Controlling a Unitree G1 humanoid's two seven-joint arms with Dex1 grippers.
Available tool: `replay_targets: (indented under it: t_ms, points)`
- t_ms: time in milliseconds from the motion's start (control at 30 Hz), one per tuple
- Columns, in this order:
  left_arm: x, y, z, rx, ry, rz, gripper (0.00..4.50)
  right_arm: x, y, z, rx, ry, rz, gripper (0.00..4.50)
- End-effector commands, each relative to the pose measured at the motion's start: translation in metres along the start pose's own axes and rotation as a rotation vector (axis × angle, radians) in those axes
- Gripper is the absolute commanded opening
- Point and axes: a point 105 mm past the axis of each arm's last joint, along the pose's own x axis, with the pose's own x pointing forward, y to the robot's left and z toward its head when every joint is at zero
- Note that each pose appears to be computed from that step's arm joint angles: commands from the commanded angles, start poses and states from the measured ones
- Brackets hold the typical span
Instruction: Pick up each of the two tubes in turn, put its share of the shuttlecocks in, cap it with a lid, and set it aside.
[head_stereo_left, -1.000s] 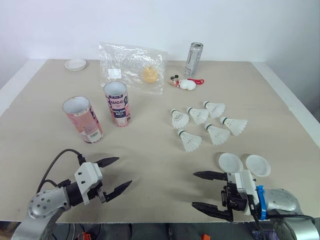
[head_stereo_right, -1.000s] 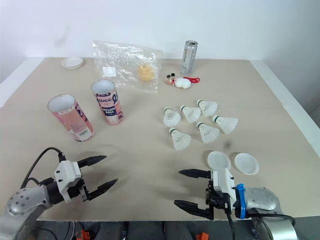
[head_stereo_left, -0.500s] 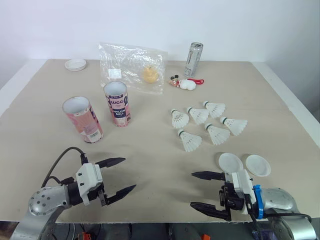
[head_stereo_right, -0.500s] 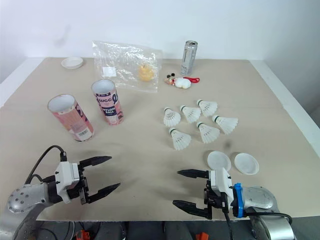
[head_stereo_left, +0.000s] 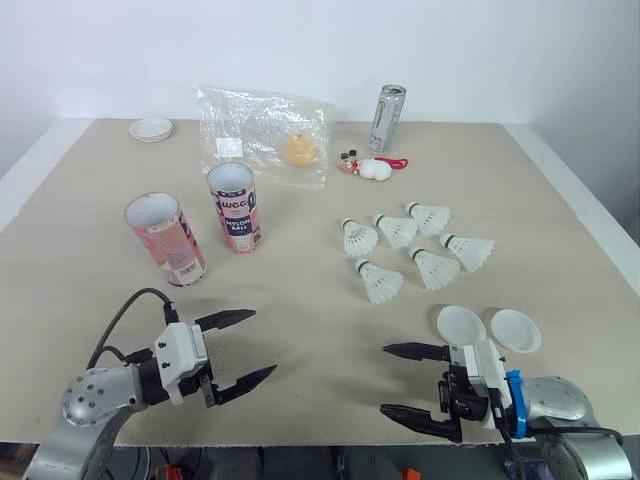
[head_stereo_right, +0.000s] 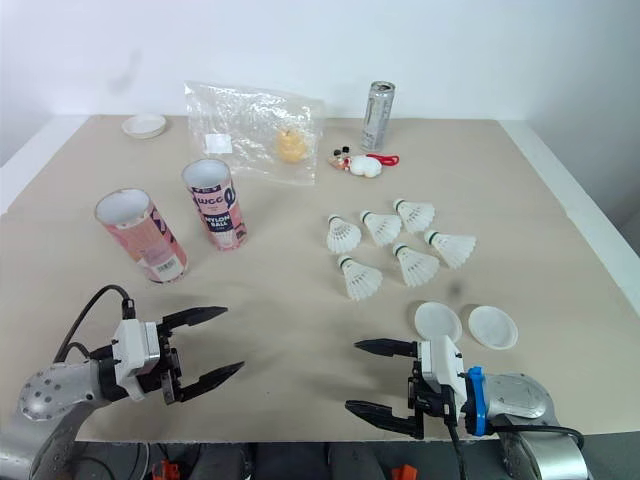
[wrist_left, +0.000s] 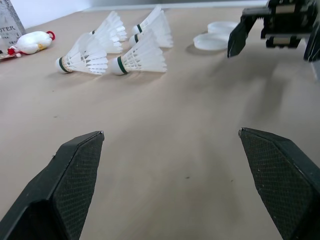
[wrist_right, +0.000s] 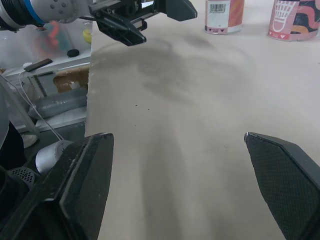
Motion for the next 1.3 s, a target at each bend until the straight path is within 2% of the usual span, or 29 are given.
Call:
replay_targets:
  t_ms: [33,200,333,567,733,767,1000,1300]
  points:
    - [-0.004,0.015,0.001,0.017,-0.006,0.131,4.5,0.007,-0.011,0.028,-0.062,-0.06,0.0,4.47]
    - [-0.006,0.021,-0.005,-0.003,0.025,0.266,4.5,0.021,-0.03,0.064,-0.063,-0.111,0.033,4.47]
    - [-0.018,0.041,-0.015,-0.087,0.068,0.543,4.5,0.043,-0.06,0.085,-0.081,-0.104,0.074,4.47]
    - [-0.034,0.046,-0.019,-0.167,0.124,0.86,4.5,0.076,-0.11,0.097,-0.076,-0.104,0.076,4.47]
    - [-0.047,0.053,-0.021,-0.212,0.135,1.054,4.5,0.087,-0.122,0.095,-0.101,-0.093,0.11,4.47]
    - [-0.044,0.05,-0.025,-0.26,0.137,1.051,4.5,0.089,-0.123,0.095,-0.101,-0.097,0.122,4.47]
    - [-0.049,0.066,-0.033,-0.303,0.115,1.158,4.5,0.098,-0.116,0.09,-0.141,-0.093,0.199,4.47]
    - [-0.042,0.087,-0.044,-0.372,0.089,1.124,4.5,0.102,-0.119,0.091,-0.147,-0.096,0.188,4.47]
